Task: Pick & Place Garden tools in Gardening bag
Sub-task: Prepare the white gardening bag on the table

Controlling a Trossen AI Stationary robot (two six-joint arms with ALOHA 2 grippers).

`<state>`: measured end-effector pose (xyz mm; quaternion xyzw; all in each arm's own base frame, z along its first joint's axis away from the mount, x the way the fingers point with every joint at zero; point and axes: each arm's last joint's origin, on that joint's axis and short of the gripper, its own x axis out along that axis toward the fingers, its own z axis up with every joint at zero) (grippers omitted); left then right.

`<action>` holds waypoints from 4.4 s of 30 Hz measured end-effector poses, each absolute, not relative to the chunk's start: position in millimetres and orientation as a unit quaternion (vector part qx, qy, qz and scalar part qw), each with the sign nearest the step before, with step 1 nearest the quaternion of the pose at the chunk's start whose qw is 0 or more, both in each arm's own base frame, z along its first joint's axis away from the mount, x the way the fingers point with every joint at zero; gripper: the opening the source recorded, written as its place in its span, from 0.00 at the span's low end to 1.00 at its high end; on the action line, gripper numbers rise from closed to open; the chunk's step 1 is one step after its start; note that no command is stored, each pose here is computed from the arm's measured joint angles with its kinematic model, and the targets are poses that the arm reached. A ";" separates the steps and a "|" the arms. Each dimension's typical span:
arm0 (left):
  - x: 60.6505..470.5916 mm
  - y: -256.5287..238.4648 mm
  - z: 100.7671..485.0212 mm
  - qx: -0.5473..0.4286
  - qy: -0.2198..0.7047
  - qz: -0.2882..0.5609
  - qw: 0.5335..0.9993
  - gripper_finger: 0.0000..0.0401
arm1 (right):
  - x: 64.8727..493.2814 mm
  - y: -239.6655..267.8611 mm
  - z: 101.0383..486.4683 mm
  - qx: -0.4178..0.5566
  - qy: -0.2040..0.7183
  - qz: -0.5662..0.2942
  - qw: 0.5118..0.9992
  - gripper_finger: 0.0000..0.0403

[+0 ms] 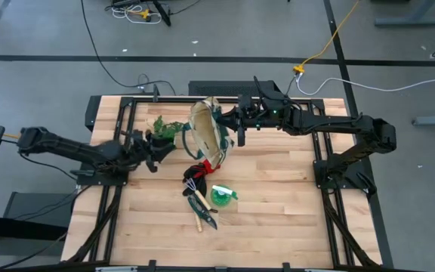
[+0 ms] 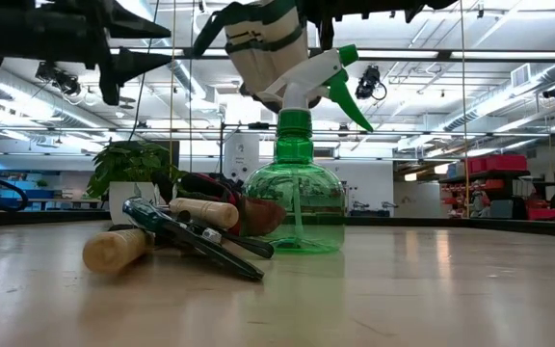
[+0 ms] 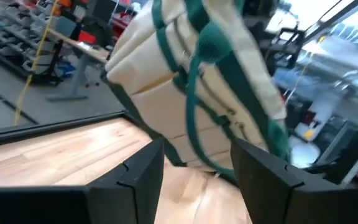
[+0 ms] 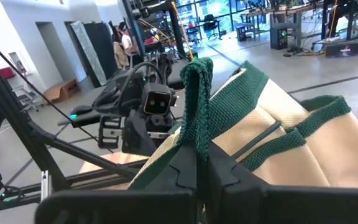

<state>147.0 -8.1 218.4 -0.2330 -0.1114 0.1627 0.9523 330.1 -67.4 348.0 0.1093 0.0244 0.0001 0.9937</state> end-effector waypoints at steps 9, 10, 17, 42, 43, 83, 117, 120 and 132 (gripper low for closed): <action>169.8 -8.2 221.5 -0.237 -0.085 0.185 0.950 0.48 | 330.3 -66.6 347.7 0.109 0.026 0.001 0.994 0.00; 171.4 -7.6 221.7 -0.238 -0.086 0.182 0.950 0.48 | 330.3 -66.6 347.7 0.109 0.026 0.002 0.994 0.00; 179.3 -3.0 224.4 -0.242 -0.104 0.146 0.954 0.48 | 330.3 -66.6 347.5 0.109 0.028 0.002 0.994 0.00; 195.8 10.7 215.4 -0.248 -0.115 0.127 0.953 0.29 | 330.1 -66.5 346.3 0.108 0.035 0.001 0.994 0.00; 195.8 10.7 215.4 -0.248 -0.115 0.126 0.953 0.25 | 330.1 -66.5 346.1 0.108 0.035 0.001 0.994 0.00; 195.9 10.7 214.5 -0.236 -0.109 0.129 0.957 0.02 | 296.6 -73.1 333.5 0.106 0.194 -0.126 0.967 0.00; 196.3 10.7 211.4 -0.234 -0.094 0.133 0.959 0.02 | 273.4 -96.7 312.8 0.112 0.309 -0.275 0.904 0.00; 196.3 10.7 211.2 -0.234 -0.093 0.133 0.959 0.02 | 271.9 -98.4 311.8 0.113 0.315 -0.279 0.900 0.00; 196.6 11.4 208.9 -0.238 -0.082 0.137 0.958 0.02 | 266.8 -101.8 308.6 0.102 0.333 -0.325 0.879 0.00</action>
